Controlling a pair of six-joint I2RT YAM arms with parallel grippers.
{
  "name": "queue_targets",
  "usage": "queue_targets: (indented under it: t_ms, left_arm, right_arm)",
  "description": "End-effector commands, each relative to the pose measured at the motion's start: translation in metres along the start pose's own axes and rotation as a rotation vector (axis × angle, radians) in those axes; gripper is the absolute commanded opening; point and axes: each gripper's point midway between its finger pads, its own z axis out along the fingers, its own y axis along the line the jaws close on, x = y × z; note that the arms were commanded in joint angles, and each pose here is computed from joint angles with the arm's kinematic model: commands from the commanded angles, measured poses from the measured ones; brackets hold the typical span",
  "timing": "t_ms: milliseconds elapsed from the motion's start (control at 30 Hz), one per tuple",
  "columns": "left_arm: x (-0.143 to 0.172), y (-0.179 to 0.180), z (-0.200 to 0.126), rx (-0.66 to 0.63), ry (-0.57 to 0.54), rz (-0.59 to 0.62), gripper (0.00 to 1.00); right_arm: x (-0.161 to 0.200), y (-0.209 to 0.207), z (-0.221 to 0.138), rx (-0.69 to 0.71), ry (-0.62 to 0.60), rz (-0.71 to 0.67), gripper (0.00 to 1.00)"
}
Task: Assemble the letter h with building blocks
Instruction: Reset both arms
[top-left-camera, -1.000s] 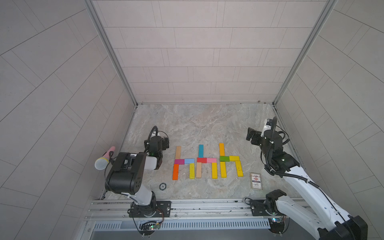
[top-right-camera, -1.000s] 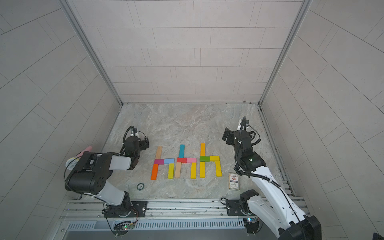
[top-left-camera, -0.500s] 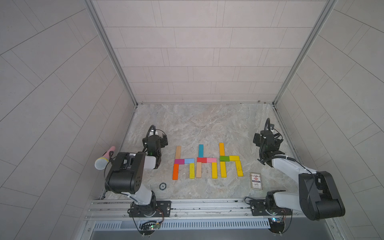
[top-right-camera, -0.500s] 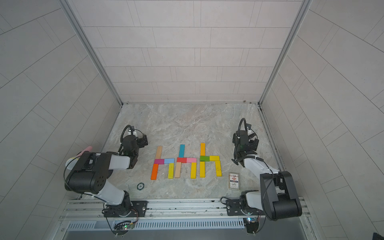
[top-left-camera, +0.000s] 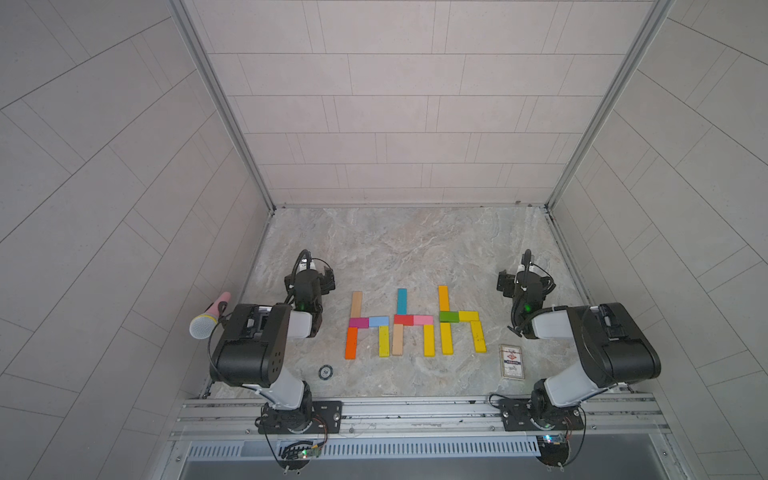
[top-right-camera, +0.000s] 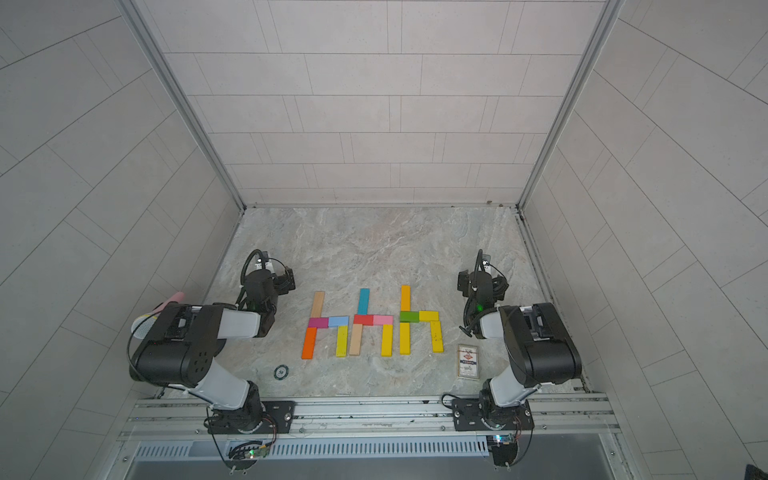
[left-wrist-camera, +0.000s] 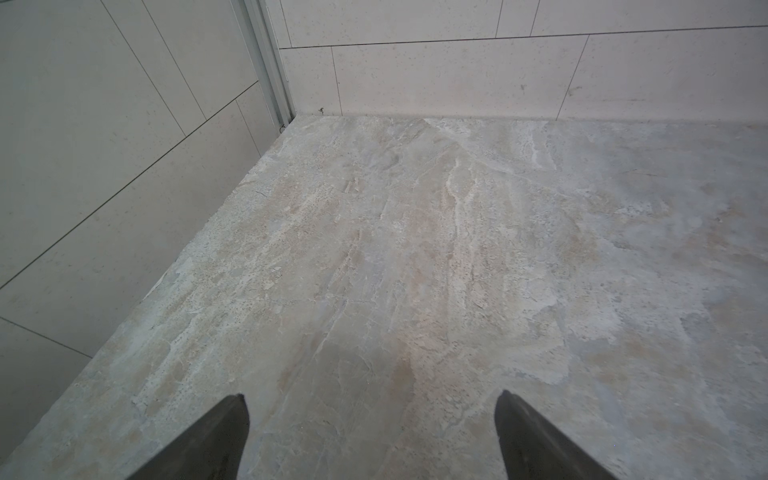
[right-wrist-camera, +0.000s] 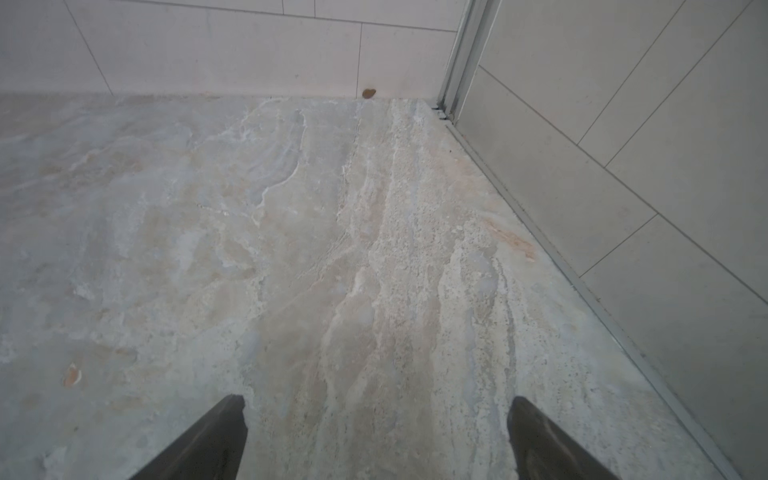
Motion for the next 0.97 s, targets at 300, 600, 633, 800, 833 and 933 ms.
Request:
queue_targets:
  t_ms: [300, 600, 633, 800, 833, 933]
  left_arm:
    - [-0.0084, -0.0003, -0.0010, -0.008, -0.036, 0.002, 1.00]
    - [-0.0076, -0.0014, -0.0002, -0.005, -0.032, 0.004, 1.00]
    - [-0.0081, -0.0010, 0.0001, -0.006, -0.033, 0.003, 1.00]
    - [-0.0071, -0.0012, 0.0016, -0.009, -0.026, 0.006, 1.00]
    - [-0.0070, -0.0009, 0.0017, -0.010, -0.026, 0.006, 1.00]
    - [-0.0075, -0.0011, 0.0004, -0.008, -0.030, 0.004, 1.00]
  right_arm:
    - [-0.0215, 0.0013, -0.0007, -0.019, -0.062, 0.012, 1.00]
    - [-0.0218, 0.0012, -0.0009, -0.019, -0.071, 0.014, 1.00]
    - [-0.0223, 0.0012, -0.0008, -0.018, -0.076, 0.016, 1.00]
    - [-0.0227, 0.0012, -0.0007, -0.018, -0.076, 0.016, 1.00]
    - [-0.0226, 0.0012, -0.0006, -0.018, -0.075, 0.015, 1.00]
    - [-0.0221, 0.0007, -0.0007, -0.017, -0.074, 0.015, 1.00]
